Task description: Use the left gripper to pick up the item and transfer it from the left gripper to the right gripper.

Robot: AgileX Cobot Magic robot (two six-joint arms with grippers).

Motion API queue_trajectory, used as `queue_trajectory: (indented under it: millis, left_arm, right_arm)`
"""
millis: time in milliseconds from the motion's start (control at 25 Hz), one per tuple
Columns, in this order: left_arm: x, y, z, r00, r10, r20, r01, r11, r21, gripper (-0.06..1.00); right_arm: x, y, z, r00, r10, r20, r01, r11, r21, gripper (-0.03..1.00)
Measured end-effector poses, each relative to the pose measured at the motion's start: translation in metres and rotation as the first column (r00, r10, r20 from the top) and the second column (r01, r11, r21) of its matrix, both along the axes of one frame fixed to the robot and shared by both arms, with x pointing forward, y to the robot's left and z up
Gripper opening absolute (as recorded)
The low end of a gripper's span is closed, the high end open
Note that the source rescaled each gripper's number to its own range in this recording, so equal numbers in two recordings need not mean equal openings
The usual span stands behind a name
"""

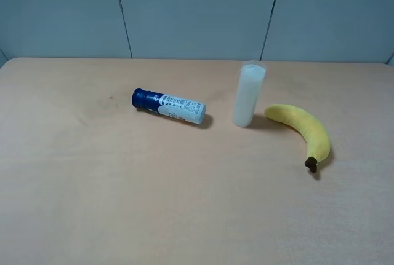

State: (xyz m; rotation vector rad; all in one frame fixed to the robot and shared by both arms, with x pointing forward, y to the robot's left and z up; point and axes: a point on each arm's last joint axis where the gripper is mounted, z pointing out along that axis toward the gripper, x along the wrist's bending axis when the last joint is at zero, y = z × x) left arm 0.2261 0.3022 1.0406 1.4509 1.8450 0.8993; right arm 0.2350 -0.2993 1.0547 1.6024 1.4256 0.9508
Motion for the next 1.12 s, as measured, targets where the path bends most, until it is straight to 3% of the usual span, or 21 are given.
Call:
queue_trajectory:
  millis: [1120]
  left_arm:
    - [0.0,0.0,-0.0001,1.0,0.0,-0.001,0.0,1.0,0.0,1.0]
  right_arm:
    - [0.0,0.0,0.0,1.0,0.0,0.0,0.0,1.0,0.0,1.0]
